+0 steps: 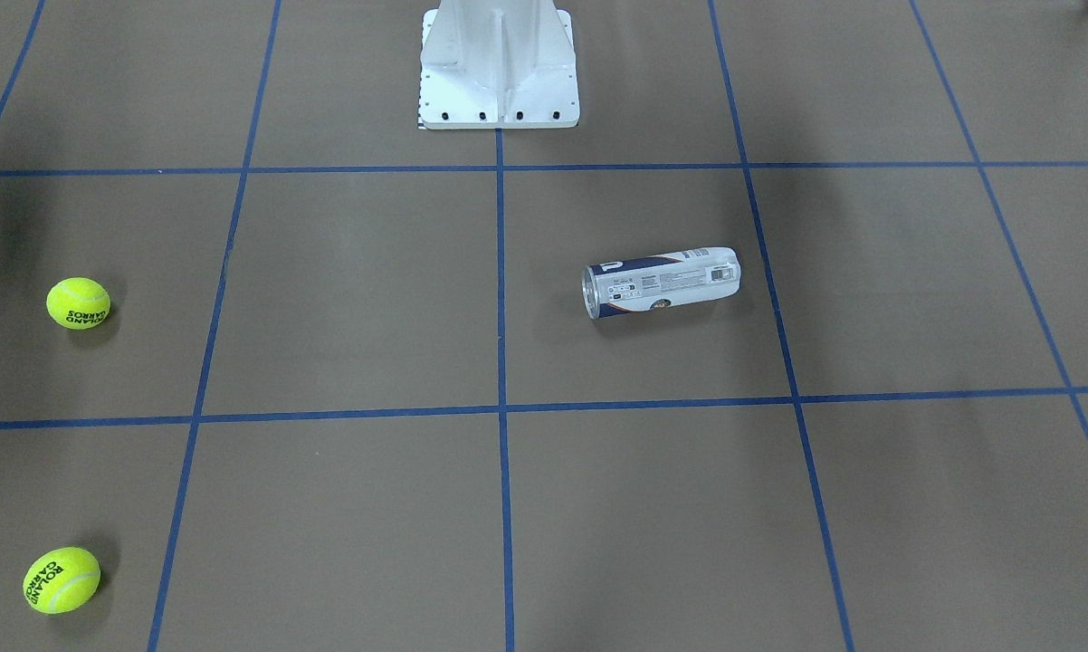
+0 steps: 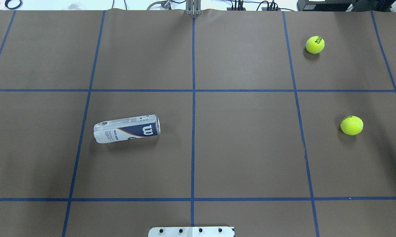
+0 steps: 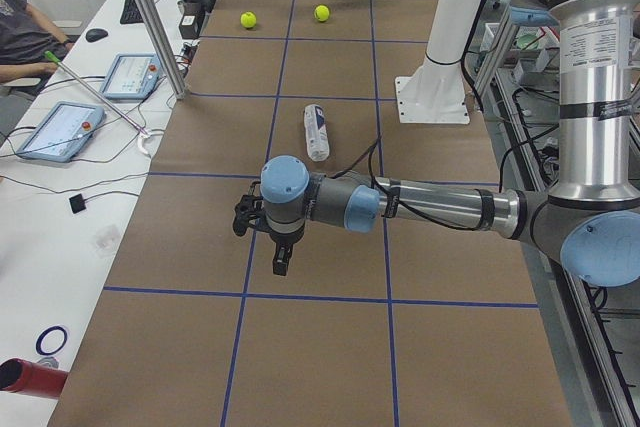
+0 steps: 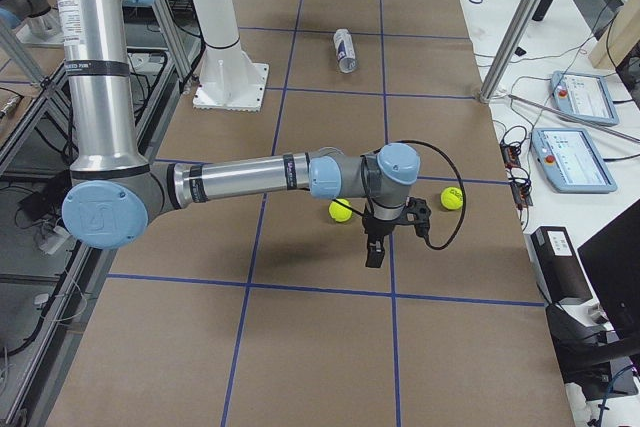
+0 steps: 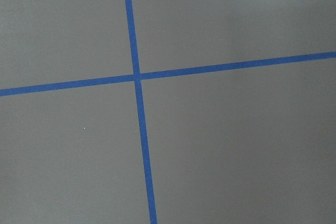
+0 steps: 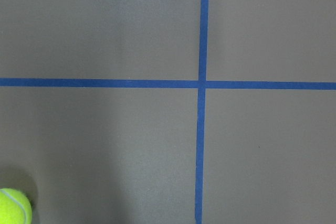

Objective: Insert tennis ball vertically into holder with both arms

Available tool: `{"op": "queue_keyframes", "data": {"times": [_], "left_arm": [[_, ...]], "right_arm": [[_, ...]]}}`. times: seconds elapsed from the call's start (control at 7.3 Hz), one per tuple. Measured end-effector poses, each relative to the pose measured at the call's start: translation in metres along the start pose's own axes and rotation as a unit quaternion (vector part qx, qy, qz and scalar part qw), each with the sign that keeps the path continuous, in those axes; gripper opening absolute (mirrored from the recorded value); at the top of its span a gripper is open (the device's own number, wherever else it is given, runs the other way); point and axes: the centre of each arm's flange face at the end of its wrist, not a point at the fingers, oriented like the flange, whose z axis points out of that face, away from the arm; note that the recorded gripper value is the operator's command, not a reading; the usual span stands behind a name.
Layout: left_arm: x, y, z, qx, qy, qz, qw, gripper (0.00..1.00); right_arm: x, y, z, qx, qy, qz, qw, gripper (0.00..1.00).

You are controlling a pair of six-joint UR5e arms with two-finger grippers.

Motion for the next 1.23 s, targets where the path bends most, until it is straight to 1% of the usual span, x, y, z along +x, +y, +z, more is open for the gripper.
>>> {"op": "queue_keyframes", "data": {"times": [0.41, 0.55, 0.82, 0.96, 1.23], "left_arm": [[0.013, -0.008, -0.009, 0.012, 0.004, 0.016, 0.9998, 0.99], [0.018, -0.013, -0.013, 0.022, 0.007, 0.028, 0.9993, 0.99], [0.029, -0.02, -0.021, 0.058, 0.012, 0.068, 0.9959, 0.99], [0.029, -0.021, -0.02, 0.068, 0.014, 0.08, 0.9944, 0.96], [0.024, -0.019, -0.015, 0.068, 0.015, 0.083, 0.9941, 0.95]], "right_arm": [[-0.001, 0.001, 0.002, -0.003, -0.01, 0.003, 0.9999, 1.0], [-0.003, 0.002, 0.001, -0.004, -0.017, 0.003, 0.9999, 1.0], [-0.008, 0.005, -0.002, -0.004, -0.036, 0.001, 0.9994, 1.0], [-0.011, 0.006, -0.005, -0.001, -0.04, -0.001, 0.9992, 1.0], [-0.016, 0.006, -0.01, 0.003, -0.043, -0.004, 0.999, 1.0]]}}
